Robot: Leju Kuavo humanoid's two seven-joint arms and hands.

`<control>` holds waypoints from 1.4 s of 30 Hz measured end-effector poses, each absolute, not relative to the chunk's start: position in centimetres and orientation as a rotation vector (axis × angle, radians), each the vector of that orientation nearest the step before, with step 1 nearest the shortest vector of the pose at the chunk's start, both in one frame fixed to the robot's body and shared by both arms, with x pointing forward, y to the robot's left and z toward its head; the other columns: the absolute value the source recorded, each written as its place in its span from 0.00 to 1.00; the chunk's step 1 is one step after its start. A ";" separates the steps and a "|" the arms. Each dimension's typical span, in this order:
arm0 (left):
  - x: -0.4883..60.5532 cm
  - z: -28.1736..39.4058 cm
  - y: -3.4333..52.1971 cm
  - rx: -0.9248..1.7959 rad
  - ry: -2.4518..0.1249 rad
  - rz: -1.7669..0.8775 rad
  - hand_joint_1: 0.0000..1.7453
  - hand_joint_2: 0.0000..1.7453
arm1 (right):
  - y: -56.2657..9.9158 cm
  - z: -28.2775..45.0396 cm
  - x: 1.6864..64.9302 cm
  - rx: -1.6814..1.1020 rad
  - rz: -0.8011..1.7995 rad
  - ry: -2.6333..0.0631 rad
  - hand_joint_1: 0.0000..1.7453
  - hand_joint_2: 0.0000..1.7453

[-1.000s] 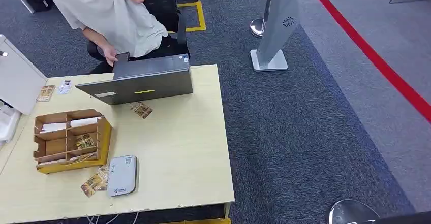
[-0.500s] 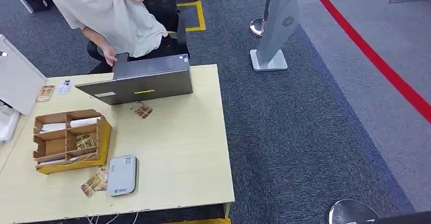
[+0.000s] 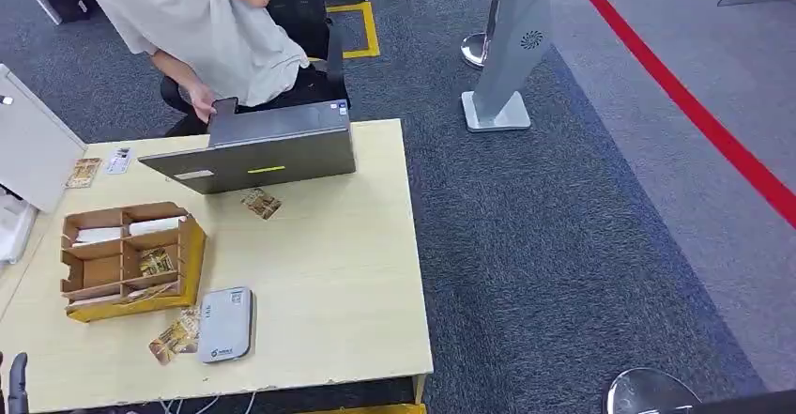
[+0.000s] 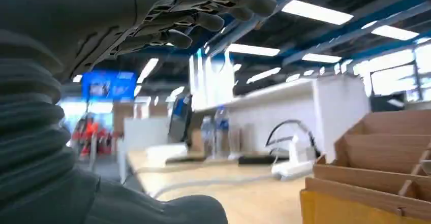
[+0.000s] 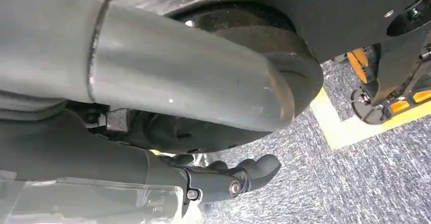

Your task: Pass the card to the sensor for recognition and then transmit it.

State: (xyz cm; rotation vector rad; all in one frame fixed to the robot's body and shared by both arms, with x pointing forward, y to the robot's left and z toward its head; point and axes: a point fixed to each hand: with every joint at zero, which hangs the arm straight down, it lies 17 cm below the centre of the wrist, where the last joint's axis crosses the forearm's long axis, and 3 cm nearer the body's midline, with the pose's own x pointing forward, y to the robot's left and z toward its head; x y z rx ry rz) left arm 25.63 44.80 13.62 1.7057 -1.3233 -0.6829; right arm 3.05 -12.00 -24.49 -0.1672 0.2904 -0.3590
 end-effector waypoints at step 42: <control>35.6 10.9 40.3 1.590 -1.356 -0.688 0.00 1.00 | -12.3 -24.7 2.8 -0.175 -0.457 0.296 0.00 0.00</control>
